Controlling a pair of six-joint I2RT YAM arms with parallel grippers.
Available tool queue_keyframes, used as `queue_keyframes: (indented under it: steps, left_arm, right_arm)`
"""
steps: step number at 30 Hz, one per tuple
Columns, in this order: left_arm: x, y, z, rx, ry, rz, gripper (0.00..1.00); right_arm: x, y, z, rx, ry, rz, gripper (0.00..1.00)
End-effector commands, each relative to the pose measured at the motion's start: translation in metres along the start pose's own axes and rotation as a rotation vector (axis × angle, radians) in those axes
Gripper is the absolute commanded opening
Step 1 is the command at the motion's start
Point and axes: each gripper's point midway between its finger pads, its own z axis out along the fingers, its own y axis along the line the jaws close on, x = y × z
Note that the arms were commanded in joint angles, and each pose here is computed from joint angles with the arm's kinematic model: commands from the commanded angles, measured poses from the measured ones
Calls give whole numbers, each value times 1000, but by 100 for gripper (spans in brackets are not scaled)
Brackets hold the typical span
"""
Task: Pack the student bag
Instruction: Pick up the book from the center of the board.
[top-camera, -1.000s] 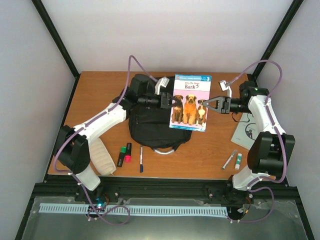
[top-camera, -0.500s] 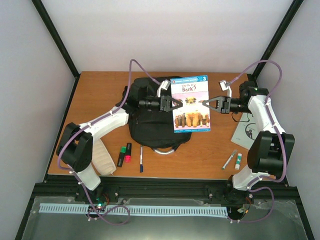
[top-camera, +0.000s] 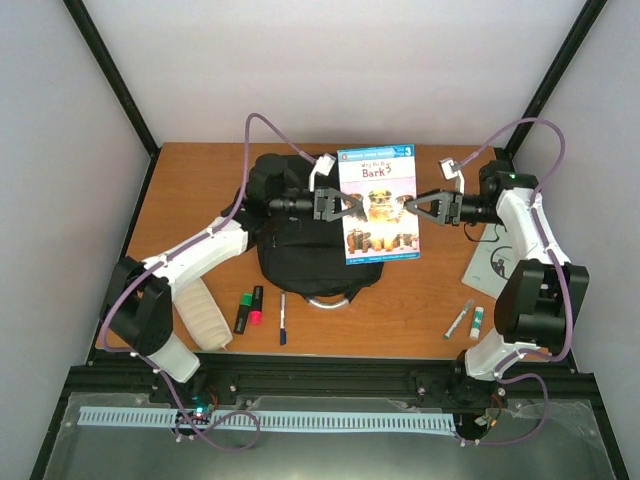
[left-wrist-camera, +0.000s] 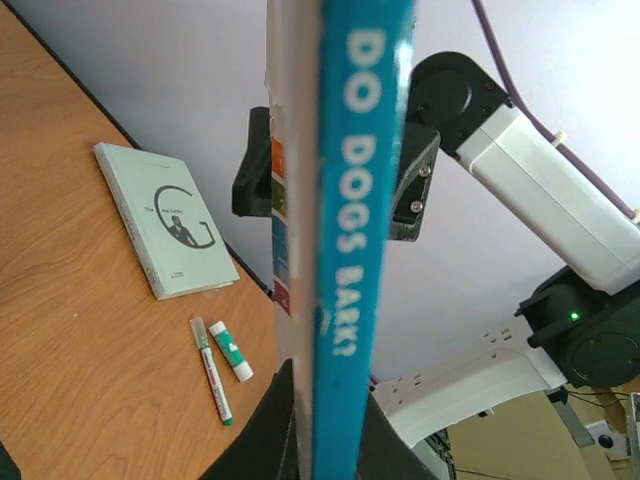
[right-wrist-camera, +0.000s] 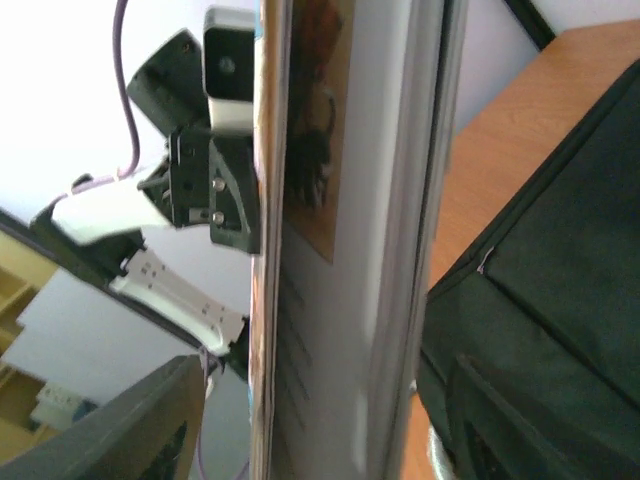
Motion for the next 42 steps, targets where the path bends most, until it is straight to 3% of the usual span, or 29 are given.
queue_keyframes:
  steps: [1, 3, 6, 14, 19, 26, 29, 31, 33, 38, 42]
  left_arm:
    - [-21, -48, -14, 54, -35, 149, 1]
    - [-20, -53, -16, 59, -25, 157, 1]
    - [-19, -54, -16, 65, -16, 154, 1]
    - [-18, -45, -12, 58, -8, 132, 1]
    - [-16, -25, -8, -11, 9, 114, 1]
    - [-13, -17, -10, -72, 13, 111, 1]
    - [-12, -15, -10, -80, 15, 107, 2]
    - [-11, -12, -11, -94, 14, 103, 9]
    - [-11, -8, -11, -114, 13, 101, 26]
    - [-9, 6, -16, -215, 22, 107, 60]
    - [1, 25, -27, -341, 50, 128, 69]
  right_arm:
    - [-17, 12, -8, -44, -72, -71, 77]
    - [-15, 11, -7, -43, -74, -71, 90]
    - [-13, 16, -5, -50, -79, -70, 99]
    - [-5, 32, 16, -128, -39, -63, 97]
    - [-9, 53, 16, -167, -52, -92, 79]
    - [-9, 60, 14, -171, -44, -102, 36]
    - [-11, 61, 12, -167, -49, -106, 23]
    - [-11, 59, 12, -164, -46, -100, 15]
    - [-11, 52, 12, -144, -34, -92, 4]
    - [-21, 31, 8, -56, -9, -113, 3]
    - [-30, 30, 5, 31, 38, -161, 3]
